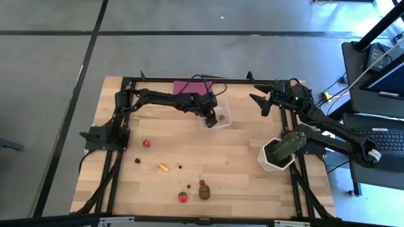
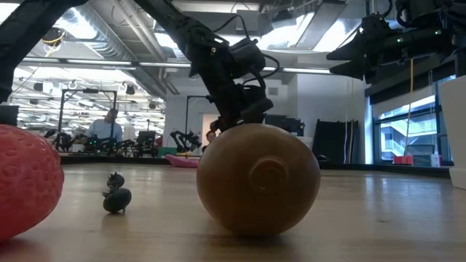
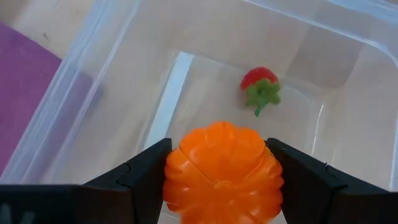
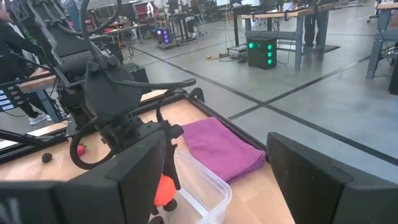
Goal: Pick and placing Produce into tupperware
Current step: Put the orange into the transparent bin, then put the middle red strawberry into the transparent bin
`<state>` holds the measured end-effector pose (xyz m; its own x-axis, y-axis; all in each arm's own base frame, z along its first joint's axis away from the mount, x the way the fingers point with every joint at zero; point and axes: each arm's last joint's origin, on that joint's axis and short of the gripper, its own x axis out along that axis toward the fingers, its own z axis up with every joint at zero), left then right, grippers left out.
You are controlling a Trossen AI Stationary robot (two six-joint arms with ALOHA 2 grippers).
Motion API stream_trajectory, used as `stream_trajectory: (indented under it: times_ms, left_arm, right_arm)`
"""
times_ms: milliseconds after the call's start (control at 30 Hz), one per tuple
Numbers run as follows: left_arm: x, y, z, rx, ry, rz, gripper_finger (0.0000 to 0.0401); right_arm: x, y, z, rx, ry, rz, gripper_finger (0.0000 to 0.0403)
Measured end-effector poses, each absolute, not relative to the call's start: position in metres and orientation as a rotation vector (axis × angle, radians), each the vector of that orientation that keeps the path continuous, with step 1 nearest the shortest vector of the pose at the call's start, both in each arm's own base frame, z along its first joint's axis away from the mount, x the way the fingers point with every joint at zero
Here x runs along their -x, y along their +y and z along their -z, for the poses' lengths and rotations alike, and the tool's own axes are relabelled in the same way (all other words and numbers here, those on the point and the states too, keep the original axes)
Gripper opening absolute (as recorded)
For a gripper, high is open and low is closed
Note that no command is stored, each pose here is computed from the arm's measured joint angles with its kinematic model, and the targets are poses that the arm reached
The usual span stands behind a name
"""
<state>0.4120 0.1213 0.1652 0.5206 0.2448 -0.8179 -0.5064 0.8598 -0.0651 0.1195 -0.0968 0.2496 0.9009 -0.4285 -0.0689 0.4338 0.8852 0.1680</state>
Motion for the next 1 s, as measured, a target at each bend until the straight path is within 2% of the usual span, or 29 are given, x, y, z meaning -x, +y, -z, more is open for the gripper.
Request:
stream_trajectory:
  times_ms: [533,1000]
  left_arm:
    - [-0.4121,0.1215,-0.1656,0.324,0.916,-0.457,0.0253]
    - [-0.4121,0.1205,-0.1656,0.324,0.924,-0.417,0.0284]
  right_arm:
    - [-0.1195,-0.0968,-0.2496,-0.182,0.03,0.448,0.0283]
    - [-0.1196,-0.0967,-0.2496,-0.178,0.031,0.448,0.0283]
